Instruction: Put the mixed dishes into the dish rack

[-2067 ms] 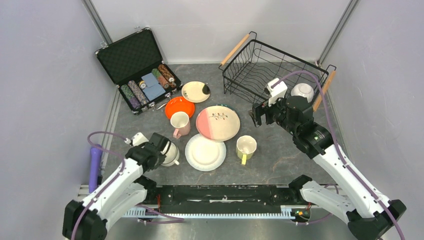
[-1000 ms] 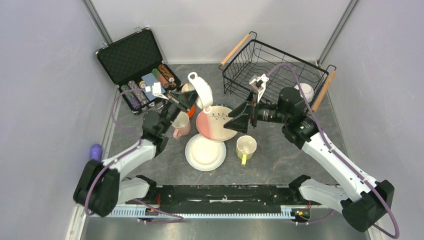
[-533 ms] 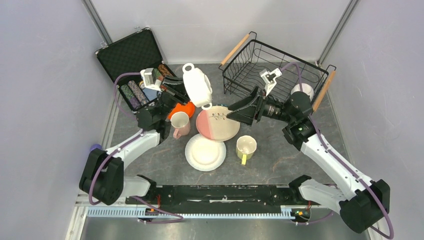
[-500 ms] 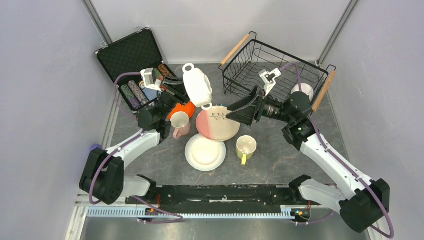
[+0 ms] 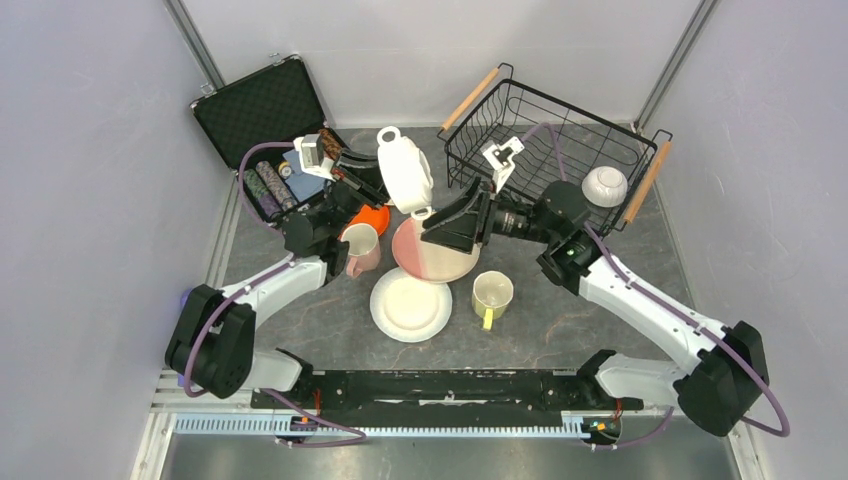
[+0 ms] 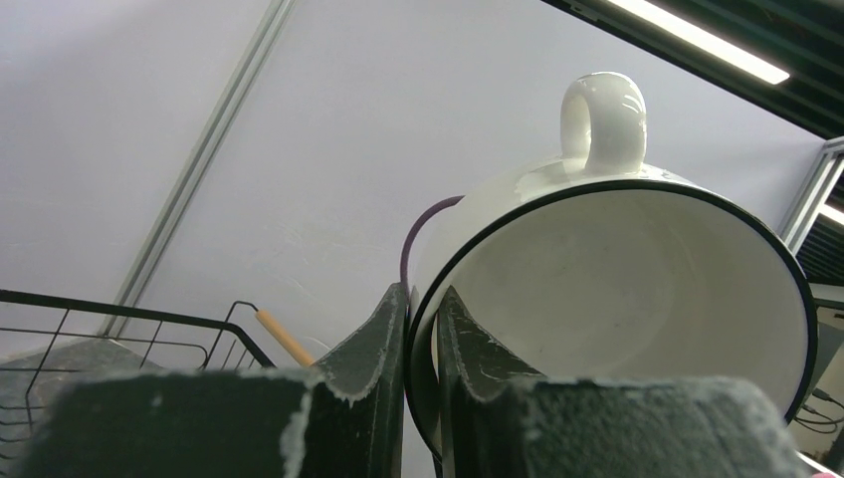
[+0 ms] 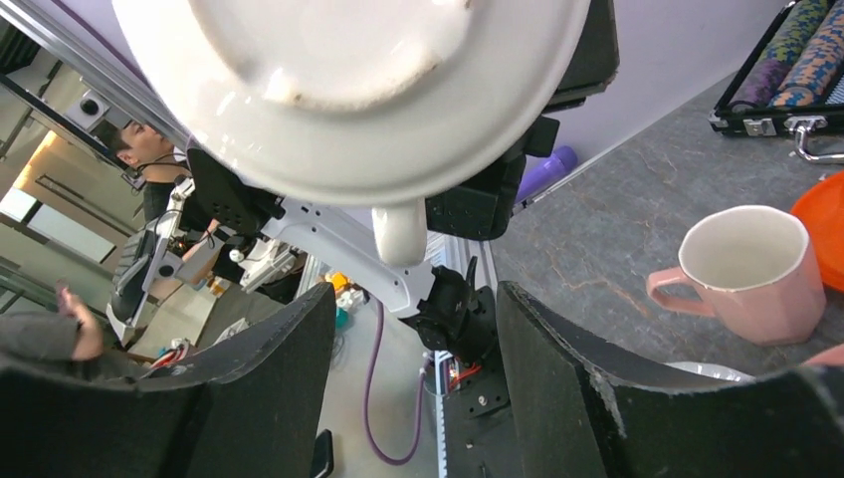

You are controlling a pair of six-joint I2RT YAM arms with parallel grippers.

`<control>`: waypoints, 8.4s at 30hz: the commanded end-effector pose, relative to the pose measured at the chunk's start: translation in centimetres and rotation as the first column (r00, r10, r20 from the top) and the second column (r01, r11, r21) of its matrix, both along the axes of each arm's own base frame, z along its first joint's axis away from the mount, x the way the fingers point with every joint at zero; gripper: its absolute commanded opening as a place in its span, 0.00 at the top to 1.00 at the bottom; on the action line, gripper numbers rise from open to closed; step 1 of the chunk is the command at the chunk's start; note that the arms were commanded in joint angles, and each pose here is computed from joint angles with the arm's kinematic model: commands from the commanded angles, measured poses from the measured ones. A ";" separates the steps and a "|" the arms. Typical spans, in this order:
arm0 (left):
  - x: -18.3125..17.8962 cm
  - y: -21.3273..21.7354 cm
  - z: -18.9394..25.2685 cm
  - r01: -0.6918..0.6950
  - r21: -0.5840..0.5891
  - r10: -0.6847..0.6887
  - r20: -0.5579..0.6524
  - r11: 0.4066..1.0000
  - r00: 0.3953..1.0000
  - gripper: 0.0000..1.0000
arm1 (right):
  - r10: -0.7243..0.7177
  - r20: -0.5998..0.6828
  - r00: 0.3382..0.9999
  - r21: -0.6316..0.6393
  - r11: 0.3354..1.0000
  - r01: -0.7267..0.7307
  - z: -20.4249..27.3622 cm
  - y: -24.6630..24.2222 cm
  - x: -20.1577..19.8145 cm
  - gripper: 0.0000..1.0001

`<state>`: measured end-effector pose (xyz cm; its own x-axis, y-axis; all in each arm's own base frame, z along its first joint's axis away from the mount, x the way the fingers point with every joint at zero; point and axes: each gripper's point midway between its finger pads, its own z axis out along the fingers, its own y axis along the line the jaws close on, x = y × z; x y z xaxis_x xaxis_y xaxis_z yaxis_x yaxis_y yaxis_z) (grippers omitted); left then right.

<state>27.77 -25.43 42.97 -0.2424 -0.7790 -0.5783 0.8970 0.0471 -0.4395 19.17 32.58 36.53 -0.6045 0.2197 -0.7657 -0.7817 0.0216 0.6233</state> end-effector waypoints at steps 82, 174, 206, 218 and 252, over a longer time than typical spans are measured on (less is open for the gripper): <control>-6.5 9.3 -15.5 -0.123 0.747 0.535 -0.341 0.654 0.773 0.00 | -0.775 0.472 0.421 -0.762 -0.118 0.636 -16.9 -31.9 27.0 1.00; -7.1 9.1 -19.3 -0.135 0.870 0.448 -0.106 0.474 0.888 0.00 | -0.303 0.427 0.852 -0.787 0.339 0.515 -20.0 -15.9 28.3 0.17; -6.9 8.8 -19.6 -0.115 0.874 0.442 -0.121 0.472 0.889 0.00 | -0.247 0.493 0.834 -0.779 0.302 0.550 -20.1 -14.8 26.0 0.34; -6.9 9.0 -19.7 -0.115 0.876 0.447 -0.123 0.468 0.886 0.00 | -0.312 0.575 0.756 -0.730 0.220 0.647 -19.7 -15.3 23.5 1.00; -7.6 10.1 -28.6 0.152 0.752 0.638 -0.633 0.642 0.438 0.02 | -0.461 0.537 0.706 -0.579 0.408 0.706 -8.6 -13.8 16.6 0.26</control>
